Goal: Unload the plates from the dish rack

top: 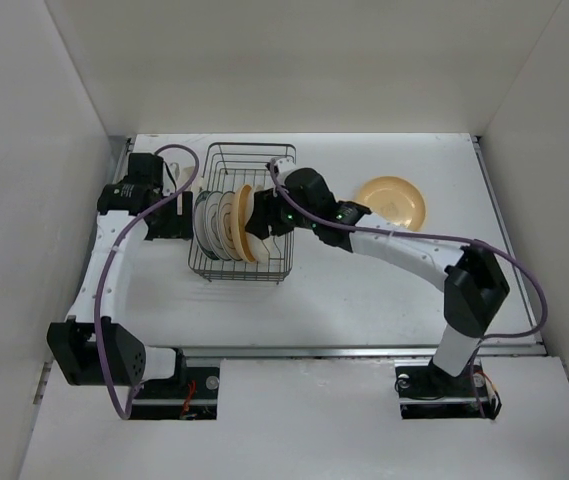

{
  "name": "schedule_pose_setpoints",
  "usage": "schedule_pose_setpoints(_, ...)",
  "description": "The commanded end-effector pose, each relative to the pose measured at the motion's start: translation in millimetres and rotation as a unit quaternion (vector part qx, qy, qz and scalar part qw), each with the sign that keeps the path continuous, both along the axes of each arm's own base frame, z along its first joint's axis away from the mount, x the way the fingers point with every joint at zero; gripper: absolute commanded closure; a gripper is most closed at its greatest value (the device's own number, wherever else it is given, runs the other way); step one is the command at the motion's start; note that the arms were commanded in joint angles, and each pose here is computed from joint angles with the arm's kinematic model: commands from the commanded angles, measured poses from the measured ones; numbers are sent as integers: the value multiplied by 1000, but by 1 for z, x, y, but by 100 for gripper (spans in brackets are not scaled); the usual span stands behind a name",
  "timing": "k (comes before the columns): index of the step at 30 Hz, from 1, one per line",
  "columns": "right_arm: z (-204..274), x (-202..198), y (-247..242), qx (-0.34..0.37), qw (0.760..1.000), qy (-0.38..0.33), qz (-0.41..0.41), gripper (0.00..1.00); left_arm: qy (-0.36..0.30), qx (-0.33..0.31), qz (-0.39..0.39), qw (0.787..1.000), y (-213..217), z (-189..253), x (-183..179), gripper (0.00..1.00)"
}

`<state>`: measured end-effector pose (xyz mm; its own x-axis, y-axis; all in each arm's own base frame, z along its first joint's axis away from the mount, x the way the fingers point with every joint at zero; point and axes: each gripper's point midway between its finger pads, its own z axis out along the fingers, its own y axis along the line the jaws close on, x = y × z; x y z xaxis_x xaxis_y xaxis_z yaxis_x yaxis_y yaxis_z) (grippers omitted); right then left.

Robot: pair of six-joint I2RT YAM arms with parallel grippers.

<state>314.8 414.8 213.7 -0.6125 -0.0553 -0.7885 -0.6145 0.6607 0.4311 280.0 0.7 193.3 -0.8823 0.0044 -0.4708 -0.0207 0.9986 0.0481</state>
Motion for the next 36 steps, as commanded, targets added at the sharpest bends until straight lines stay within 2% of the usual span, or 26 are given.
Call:
schedule_pose_setpoints(1, 21, 10, 22, 39, 999, -17, 7, 39, -26, 2, 0, 1000, 3, 11, -2, 24)
schedule_pose_setpoints(3, 9, 12, 27, 32, 999, -8, 11, 46, -22, 2, 0, 1000, 3, 8, -4, 24)
schedule_pose_setpoints(6, 5, 12, 35, 34, 999, -2, 23, 51, -26, 2, 0, 1000, 3, 10, -4, 24)
schedule_pose_setpoints(7, 14, 12, 37, 42, 999, -7, 28, 64, -26, 2, 0, 1000, 3, 10, -4, 24)
schedule_pose_setpoints(9, 16, 12, 37, 43, 999, -8, 28, 79, -26, 2, 0, 1000, 3, 10, -4, 24)
schedule_pose_setpoints(10, 22, 13, 35, 47, 999, -14, 24, 91, -32, 2, 0, 999, 3, 13, -5, 24)
schedule_pose_setpoints(12, 47, 11, 30, 55, 997, -43, 13, 98, -32, 2, 0, 999, 3, 13, -5, 23)
schedule_pose_setpoints(22, 158, 18, -20, 72, 980, -175, -68, 100, -37, 2, 0, 999, 3, 19, -2, 23)
schedule_pose_setpoints(27, 198, 15, -49, 69, 967, -226, -99, 100, -65, -17, -16, 998, -6, 44, 6, 20)
schedule_pose_setpoints(29, 194, 14, -61, 34, 964, -238, -113, 100, -83, -33, -32, 996, -13, 58, 10, 18)
schedule_pose_setpoints(31, 175, 12, -70, -31, 957, -261, -119, 100, -107, -68, -62, 990, -29, 79, 17, 16)
schedule_pose_setpoints(33, 138, 12, -89, -120, 940, -271, -168, 100, -117, -96, -87, 985, -44, 100, 19, 14)
schedule_pose_setpoints(35, 114, 9, -106, -210, 910, -295, -201, 100, -99, -112, -121, 981, -64, 101, 25, 14)
schedule_pose_setpoints(36, 86, 7, -109, -260, 898, -295, -196, 100, -88, -120, -131, 980, -70, 102, 24, 14)
